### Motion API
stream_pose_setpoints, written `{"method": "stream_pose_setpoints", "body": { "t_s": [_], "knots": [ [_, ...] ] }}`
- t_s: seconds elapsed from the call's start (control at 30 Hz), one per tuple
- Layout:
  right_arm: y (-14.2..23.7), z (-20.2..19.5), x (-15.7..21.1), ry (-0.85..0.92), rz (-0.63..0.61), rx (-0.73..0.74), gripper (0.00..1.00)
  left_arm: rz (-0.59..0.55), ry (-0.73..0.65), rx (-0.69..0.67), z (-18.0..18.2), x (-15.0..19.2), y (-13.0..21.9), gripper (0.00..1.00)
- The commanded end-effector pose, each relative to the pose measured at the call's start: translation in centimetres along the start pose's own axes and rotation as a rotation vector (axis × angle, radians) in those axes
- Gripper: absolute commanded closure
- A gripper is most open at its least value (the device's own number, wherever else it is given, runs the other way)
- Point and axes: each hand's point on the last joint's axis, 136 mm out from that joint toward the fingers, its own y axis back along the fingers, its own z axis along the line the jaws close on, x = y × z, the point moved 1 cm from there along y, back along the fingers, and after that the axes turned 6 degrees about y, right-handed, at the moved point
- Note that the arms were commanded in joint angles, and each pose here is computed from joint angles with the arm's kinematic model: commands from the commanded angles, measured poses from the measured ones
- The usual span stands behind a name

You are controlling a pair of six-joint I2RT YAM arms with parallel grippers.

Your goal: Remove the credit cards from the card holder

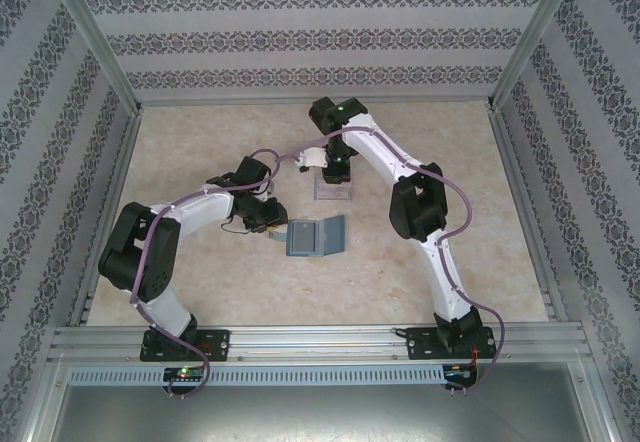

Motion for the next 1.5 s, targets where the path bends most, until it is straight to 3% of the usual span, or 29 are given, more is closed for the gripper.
{"method": "stream_pose_setpoints", "body": {
  "t_s": [0.0,0.23,0.5,0.67,0.93,1.07,1.47],
  "knots": [
    [-0.4,1.0,-0.6,0.028,-0.007,-0.051,1.0,-0.019,0.003,0.017,0.0,-0.4,0.4,0.73],
    [0.5,-0.6,-0.3,0.014,0.01,0.037,0.8,-0.023,0.006,0.019,0.1,-0.4,0.5,0.72],
    [2.7,-1.6,-0.3,0.003,0.003,0.121,0.78,-0.022,0.01,0.033,-0.2,-0.5,0.5,0.72],
    [3.9,-1.8,-1.2,-0.068,-0.068,0.153,0.77,-0.023,0.005,0.06,-0.9,-0.7,0.8,0.72],
    [6.4,-2.1,-3.4,-0.44,-0.311,0.21,0.76,-0.004,0.008,0.126,-2.3,-0.8,0.6,0.77],
    [7.1,-1.1,-4.3,-0.657,-0.433,0.173,0.76,0.011,0.014,0.149,-2.8,-0.9,0.2,0.79],
    [6.5,3.9,-5.5,-1.146,-0.621,-0.019,0.83,0.061,0.007,0.196,-4.1,-0.7,-0.6,0.85]
  ]
}}
